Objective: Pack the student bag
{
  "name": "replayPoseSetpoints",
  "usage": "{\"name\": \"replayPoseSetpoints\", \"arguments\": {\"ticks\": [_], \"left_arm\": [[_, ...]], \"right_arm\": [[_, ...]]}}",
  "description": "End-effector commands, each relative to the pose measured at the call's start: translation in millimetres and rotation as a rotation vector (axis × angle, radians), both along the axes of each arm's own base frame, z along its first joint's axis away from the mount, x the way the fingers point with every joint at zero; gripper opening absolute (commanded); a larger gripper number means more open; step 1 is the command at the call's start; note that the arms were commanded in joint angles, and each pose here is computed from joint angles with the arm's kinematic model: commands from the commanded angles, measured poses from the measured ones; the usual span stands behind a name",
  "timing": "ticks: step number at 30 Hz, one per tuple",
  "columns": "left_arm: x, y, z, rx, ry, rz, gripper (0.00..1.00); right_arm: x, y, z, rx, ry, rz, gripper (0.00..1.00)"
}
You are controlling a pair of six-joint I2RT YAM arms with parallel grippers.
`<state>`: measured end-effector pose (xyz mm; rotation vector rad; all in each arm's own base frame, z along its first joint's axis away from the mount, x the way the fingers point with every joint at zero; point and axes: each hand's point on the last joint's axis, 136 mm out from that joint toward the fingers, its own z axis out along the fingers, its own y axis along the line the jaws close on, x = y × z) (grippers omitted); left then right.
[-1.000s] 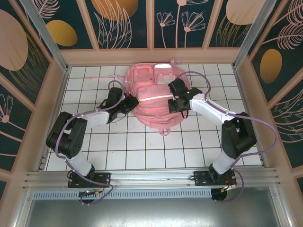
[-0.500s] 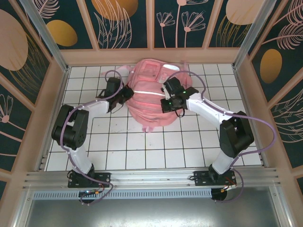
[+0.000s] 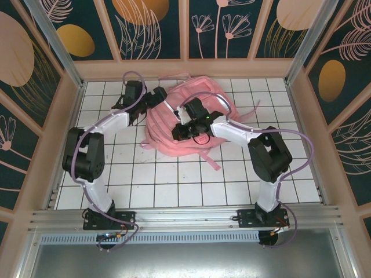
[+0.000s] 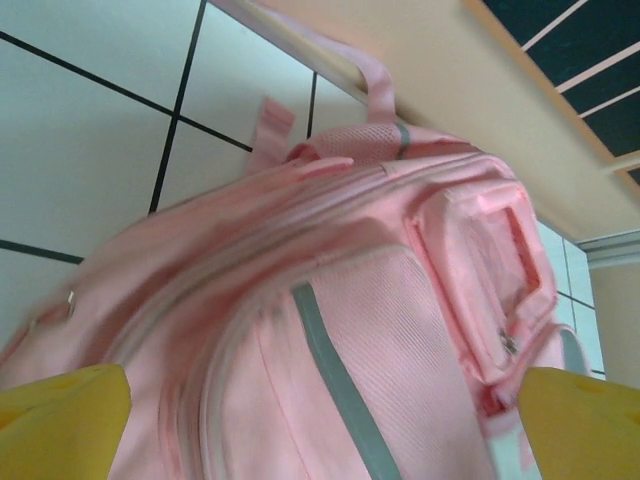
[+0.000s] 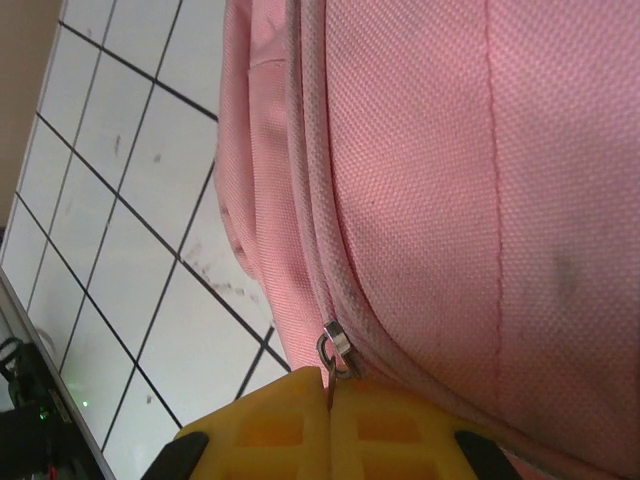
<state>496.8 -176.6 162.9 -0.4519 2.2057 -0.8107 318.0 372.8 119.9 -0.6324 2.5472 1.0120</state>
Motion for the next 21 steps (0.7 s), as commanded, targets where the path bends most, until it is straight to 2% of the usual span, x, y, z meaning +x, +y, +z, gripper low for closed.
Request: {"name": "replayPoseSetpoints", "arguments": {"ticks": [1, 5, 8, 10, 16, 18, 20, 21], "left_arm": [[-27.5, 1.6, 15.1, -0.070, 0.018, -0.017, 0.99], [-50.8, -6.3, 17.7, -0.246, 0.011, -0.005, 0.99], [-62.4, -14.1, 1.7, -0.295, 0.046, -0.007, 0.98], [-66.0, -24.8, -10.6, -0.303, 0.074, -0.034, 0.92], [-60.5, -49.4, -43.9, -0.311, 0.134, -0.093, 0.38], [-58.5, -47.8, -48.0, -0.305, 0.127, -0.084, 0.23], [-56.3, -43.0, -50.8, -0.273, 0.121, -0.066, 0.00], [-56.3, -40.6, -50.9, -0.256, 0.115, -0.059, 0.00]], "right_arm": [[17.5, 23.1, 43.7, 0.147, -0.105, 0.021, 0.00], [12.2, 26.2, 52.1, 0.221, -0.105, 0.026, 0.00], [6.8, 26.4, 55.0, 0.256, -0.100, 0.028, 0.00], [1.8, 27.1, 53.8, 0.267, -0.086, 0.038, 0.00], [-13.7, 24.6, 40.6, 0.219, -0.046, 0.058, 0.00], [-22.7, 17.4, 29.7, 0.159, -0.022, 0.068, 0.00], [-31.4, 3.5, 14.6, 0.063, -0.003, 0.070, 0.00], [-34.7, -7.4, 4.8, -0.002, 0.006, 0.062, 0.00]]}}
